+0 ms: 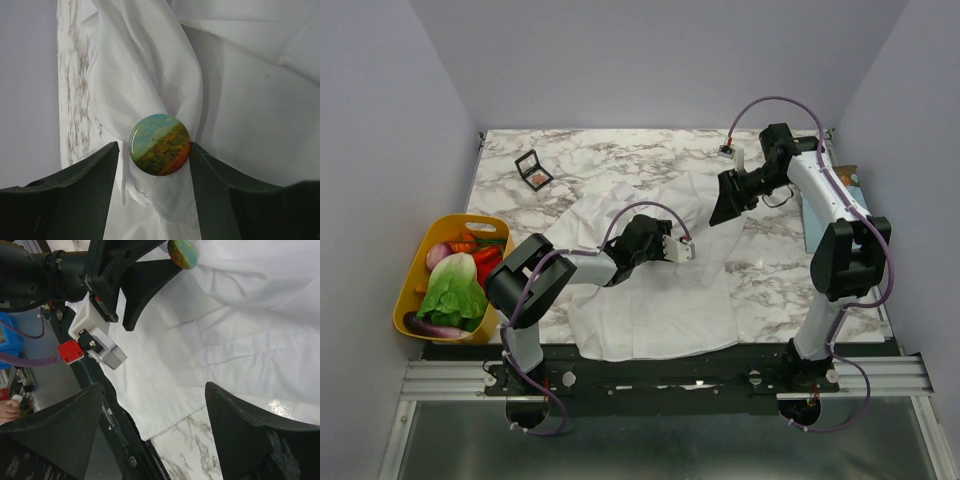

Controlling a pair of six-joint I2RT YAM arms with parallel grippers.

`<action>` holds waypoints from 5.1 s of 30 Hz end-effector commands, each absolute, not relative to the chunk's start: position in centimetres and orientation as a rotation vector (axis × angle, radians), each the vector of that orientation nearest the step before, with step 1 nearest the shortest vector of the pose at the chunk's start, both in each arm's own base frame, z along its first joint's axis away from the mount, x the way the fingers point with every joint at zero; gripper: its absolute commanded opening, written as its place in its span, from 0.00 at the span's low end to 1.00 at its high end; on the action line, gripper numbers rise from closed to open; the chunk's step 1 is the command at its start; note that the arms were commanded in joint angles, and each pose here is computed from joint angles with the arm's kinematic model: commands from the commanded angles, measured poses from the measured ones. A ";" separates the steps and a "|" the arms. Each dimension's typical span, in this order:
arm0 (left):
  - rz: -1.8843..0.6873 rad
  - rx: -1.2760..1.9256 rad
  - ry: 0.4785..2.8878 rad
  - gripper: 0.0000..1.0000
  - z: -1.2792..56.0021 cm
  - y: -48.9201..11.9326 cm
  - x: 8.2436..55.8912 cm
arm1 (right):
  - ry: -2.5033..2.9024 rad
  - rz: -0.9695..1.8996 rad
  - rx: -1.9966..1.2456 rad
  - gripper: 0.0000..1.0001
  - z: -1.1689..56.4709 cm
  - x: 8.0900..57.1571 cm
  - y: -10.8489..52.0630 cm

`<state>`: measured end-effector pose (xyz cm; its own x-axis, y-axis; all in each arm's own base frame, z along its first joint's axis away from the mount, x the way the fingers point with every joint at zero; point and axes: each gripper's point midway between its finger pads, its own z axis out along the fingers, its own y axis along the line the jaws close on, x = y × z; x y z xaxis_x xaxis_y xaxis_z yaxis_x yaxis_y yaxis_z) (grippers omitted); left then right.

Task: Remove the brooch from the garment
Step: Remove the brooch from the clothes.

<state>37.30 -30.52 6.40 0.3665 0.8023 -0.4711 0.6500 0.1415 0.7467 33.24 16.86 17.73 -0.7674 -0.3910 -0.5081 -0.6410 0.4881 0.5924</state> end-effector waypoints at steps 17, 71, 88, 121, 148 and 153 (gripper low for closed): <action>0.213 1.529 1.392 0.81 5.6 -30.0 38.5 | 2.426 1.179 -0.853 0.89 17.7 33.2 17.2; -0.495 1.374 1.702 0.14 11.7 -30.7 34.7 | 2.250 1.028 -0.984 0.88 20.1 36.6 16.4; -0.583 1.285 1.605 0.15 15.6 -31.3 33.4 | 2.188 1.058 -0.838 0.80 17.1 43.5 20.5; -0.445 1.124 1.656 0.19 15.3 -30.4 36.6 | 2.149 1.062 -1.103 0.75 13.4 36.5 26.0; -0.496 1.155 1.660 0.20 14.8 -30.6 35.6 | 2.165 0.924 -0.958 0.70 12.8 40.1 26.1; -0.494 1.154 1.661 0.19 14.8 -30.7 35.7 | 2.096 0.980 -1.011 0.70 14.4 39.0 26.9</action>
